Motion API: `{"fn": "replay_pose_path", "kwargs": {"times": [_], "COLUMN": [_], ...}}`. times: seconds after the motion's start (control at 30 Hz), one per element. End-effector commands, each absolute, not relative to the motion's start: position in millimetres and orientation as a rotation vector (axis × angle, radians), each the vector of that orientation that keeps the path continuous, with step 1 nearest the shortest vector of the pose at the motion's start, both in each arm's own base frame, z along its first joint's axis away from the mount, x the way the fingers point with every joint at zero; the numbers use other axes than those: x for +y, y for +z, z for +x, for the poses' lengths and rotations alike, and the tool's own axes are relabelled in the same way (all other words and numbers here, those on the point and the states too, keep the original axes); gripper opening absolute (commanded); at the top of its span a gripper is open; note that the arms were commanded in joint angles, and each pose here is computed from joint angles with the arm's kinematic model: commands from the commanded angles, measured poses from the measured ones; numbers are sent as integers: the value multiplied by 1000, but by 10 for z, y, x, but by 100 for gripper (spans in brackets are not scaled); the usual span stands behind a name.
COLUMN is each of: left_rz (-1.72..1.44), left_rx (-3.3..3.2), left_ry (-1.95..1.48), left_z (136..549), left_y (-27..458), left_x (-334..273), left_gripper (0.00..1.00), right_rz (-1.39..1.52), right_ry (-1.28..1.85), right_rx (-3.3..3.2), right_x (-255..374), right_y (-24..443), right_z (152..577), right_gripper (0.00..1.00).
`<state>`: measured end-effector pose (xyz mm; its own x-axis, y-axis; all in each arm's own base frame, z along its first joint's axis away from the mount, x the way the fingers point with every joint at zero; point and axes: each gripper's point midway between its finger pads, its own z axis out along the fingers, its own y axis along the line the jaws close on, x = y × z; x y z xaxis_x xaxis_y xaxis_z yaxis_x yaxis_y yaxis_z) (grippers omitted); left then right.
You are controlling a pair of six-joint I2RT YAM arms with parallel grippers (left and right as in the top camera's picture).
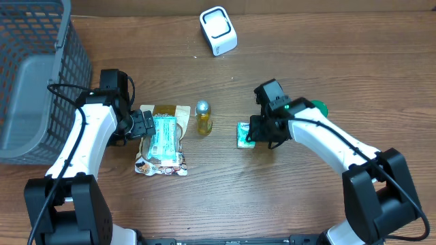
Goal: Scan the item barcode
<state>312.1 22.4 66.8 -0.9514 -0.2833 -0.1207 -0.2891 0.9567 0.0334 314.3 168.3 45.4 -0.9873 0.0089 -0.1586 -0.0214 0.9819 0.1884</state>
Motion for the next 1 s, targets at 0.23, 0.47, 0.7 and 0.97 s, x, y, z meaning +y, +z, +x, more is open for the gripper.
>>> {"fn": "replay_pose_path", "kwargs": {"times": [0.23, 0.47, 0.7, 0.97], "left_rz": [-416, -416, -416, -416], "left_rx": [2989, 2989, 2989, 2989], "left_ry": [64, 64, 64, 64], "left_z": [3164, 3164, 3164, 3164], "left_y": [696, 696, 696, 696], "left_x": [202, 202, 202, 202], "left_gripper": [100, 100, 99, 99], "right_rz": [-65, -109, -152, -167], "right_ry": [236, 14, -162, -207], "right_rx": [2887, 2874, 2825, 2863], "right_x": [1994, 2131, 2129, 2129], "right_y": [875, 631, 435, 179], "right_z": [3300, 3188, 3228, 3215], "right_gripper": [44, 45, 45, 46]}}
